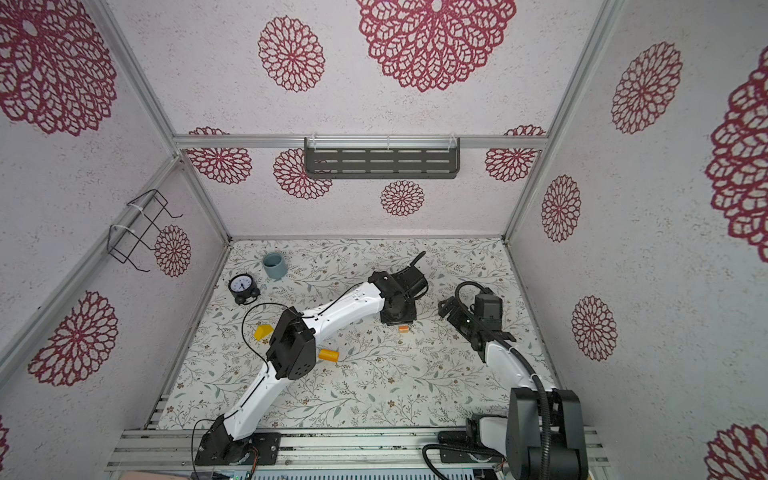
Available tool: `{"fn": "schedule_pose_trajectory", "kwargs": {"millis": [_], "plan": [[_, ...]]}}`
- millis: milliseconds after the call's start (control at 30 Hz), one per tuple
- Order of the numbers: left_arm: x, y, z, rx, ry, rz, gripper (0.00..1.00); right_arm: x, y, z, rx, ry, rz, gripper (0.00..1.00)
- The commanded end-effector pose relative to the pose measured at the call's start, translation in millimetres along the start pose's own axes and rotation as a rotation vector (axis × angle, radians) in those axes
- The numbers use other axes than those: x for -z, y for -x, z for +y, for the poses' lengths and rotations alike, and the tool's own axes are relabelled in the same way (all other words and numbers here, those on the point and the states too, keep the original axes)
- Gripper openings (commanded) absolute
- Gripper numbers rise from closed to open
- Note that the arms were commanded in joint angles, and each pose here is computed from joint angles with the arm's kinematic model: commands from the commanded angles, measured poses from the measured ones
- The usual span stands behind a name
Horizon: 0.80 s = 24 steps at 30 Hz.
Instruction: Build the wood block tower
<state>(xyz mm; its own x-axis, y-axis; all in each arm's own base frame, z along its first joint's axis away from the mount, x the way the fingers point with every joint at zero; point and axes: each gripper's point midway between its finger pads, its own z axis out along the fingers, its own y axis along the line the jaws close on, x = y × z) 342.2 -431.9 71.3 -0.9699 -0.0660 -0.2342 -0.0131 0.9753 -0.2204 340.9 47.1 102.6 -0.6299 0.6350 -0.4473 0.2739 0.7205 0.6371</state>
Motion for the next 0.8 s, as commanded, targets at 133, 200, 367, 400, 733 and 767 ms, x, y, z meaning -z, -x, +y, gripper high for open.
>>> {"fn": "schedule_pose_trajectory", "kwargs": {"millis": [133,200,367,400,733,767], "plan": [[-5,9,-1,0.015,-0.013,-0.011,0.37,0,4,2,-0.009,0.018,-0.019,0.99],[-5,9,-1,0.015,-0.010,-0.009,0.38,0,4,2,-0.009,0.018,-0.019,0.99],[-6,8,0,0.015,-0.007,-0.008,0.42,0,4,2,-0.009,0.018,-0.018,0.99],[-5,8,0,0.015,-0.009,-0.009,0.43,0,4,2,-0.008,0.018,-0.018,0.99],[3,11,-2,0.015,-0.019,-0.021,0.49,0,3,3,-0.005,0.022,-0.015,0.99],[4,12,-2,0.014,-0.019,-0.023,0.52,0,3,4,0.002,0.028,-0.011,0.99]]}}
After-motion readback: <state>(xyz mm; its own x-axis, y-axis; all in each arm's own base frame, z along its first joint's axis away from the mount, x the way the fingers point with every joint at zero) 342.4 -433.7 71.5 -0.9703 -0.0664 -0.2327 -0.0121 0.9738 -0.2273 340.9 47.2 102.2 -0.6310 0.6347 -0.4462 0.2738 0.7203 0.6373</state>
